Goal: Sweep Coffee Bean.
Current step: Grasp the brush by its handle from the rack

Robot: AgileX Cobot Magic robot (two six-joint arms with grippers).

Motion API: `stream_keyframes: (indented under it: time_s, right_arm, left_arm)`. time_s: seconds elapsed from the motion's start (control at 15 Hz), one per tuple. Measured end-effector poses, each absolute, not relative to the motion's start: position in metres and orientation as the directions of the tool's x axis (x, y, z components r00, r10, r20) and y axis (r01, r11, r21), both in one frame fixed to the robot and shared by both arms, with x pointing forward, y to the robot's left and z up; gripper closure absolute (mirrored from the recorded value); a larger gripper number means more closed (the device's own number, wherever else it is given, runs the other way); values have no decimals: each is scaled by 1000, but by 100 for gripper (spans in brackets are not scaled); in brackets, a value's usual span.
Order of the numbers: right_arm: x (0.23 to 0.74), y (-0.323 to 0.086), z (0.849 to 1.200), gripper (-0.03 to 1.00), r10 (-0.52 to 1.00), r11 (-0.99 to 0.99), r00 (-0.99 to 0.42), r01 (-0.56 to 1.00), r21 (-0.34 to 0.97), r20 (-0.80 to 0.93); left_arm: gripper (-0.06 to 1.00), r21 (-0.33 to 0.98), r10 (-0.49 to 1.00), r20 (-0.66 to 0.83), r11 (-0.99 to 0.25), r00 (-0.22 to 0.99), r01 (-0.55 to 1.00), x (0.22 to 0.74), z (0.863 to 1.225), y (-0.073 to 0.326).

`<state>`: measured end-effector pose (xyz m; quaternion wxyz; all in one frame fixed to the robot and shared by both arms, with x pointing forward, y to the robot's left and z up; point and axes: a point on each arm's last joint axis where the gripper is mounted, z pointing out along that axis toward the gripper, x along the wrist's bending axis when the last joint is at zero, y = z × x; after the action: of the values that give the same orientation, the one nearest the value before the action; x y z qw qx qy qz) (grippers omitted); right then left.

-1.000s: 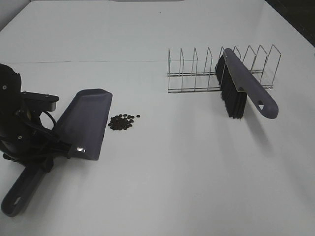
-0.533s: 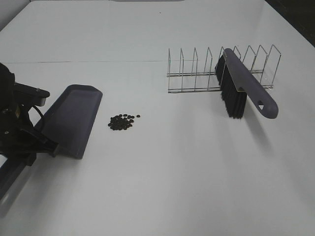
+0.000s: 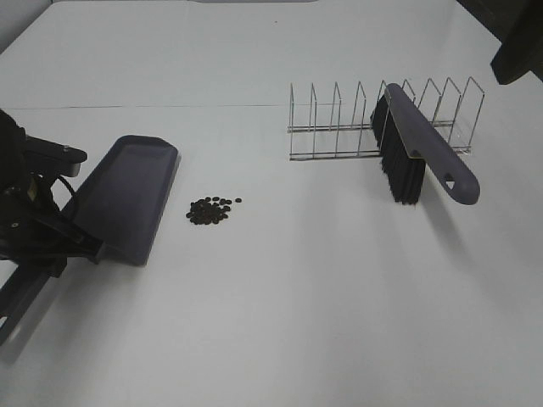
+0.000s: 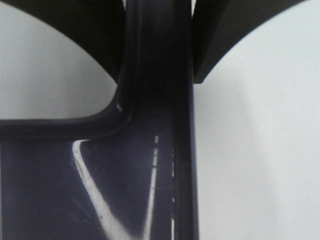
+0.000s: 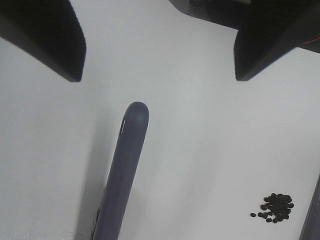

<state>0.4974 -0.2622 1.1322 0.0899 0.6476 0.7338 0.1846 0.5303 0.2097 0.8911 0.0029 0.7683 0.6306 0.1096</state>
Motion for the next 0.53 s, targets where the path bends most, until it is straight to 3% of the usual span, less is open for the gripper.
stream_keyframes:
  time_s: [0.53]
  right_arm:
    - [608,-251,1090,24,988,44,-84,956,290,126]
  left_arm:
    - [61,151,973,155,-196,173,969,531,891,209]
